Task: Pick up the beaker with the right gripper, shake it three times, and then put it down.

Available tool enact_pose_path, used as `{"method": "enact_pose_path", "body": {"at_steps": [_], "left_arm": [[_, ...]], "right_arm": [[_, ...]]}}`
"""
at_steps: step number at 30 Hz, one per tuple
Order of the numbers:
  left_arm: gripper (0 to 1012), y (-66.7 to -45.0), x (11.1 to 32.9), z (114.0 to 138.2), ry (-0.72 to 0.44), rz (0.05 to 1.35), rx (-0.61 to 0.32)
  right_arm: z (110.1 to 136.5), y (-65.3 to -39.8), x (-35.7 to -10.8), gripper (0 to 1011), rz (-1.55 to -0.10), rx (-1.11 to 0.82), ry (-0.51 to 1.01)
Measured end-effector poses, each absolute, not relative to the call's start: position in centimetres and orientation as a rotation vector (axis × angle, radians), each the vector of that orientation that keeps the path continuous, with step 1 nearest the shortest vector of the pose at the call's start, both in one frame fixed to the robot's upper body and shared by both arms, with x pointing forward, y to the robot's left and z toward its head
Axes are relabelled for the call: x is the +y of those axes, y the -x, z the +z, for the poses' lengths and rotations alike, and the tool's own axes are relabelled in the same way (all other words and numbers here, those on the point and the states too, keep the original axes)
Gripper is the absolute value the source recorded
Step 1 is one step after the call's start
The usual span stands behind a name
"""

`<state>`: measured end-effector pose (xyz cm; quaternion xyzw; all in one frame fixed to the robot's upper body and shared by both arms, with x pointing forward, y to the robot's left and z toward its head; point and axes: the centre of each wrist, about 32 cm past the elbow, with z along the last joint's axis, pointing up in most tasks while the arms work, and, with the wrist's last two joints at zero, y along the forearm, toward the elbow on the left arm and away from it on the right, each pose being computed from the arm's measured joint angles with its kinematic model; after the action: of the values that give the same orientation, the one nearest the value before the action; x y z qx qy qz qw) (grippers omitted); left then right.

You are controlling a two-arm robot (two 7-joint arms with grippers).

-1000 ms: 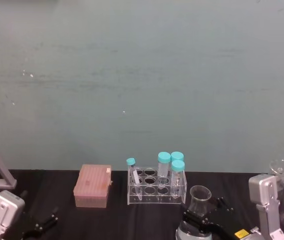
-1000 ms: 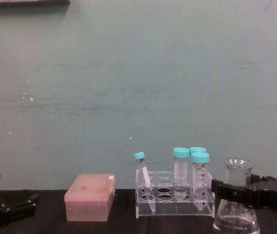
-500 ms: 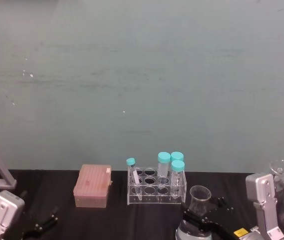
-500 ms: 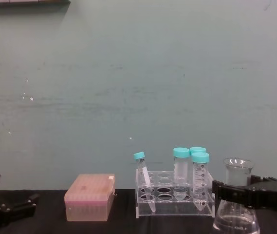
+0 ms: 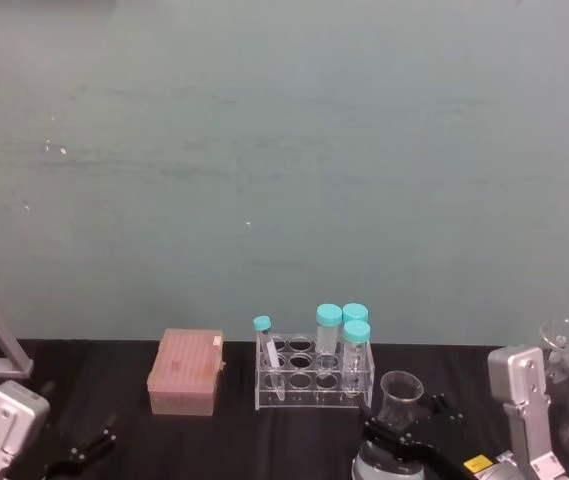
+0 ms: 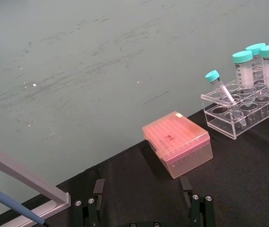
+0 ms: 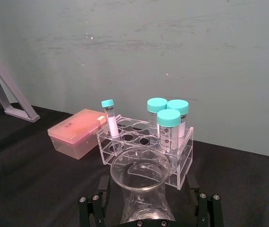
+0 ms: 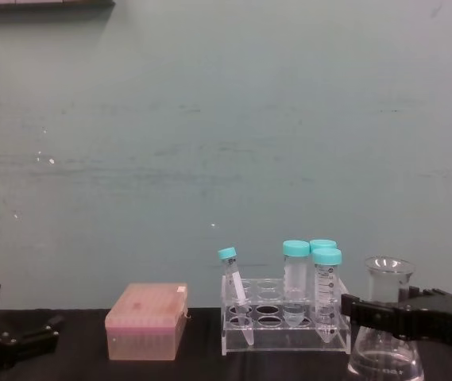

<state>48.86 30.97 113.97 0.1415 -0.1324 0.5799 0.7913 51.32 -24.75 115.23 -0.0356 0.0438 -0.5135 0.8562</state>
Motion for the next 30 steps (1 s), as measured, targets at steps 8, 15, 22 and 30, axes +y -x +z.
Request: {"method": "enact_pose_path", "body": {"at_steps": [8, 15, 22, 30], "left_arm": [[1000, -48.86, 30.97, 113.98, -0.305, 1.248, -0.285], [1000, -48.86, 30.97, 113.98, -0.305, 1.248, -0.285], [1000, -48.86, 30.97, 113.98, -0.304, 1.248, -0.285], [1000, -48.86, 30.97, 113.98, -0.304, 1.248, -0.285]], "right_arm": [[115.07, -51.60, -24.52, 1002, -1.075, 0.076, 0.085], [115.05, -51.75, -24.35, 1002, -1.069, 0.051, 0.107], [115.00, -51.90, -24.40, 1002, -1.077, 0.046, 0.114], [114.93, -52.00, -24.66, 1003, -1.093, 0.054, 0.115]]}}
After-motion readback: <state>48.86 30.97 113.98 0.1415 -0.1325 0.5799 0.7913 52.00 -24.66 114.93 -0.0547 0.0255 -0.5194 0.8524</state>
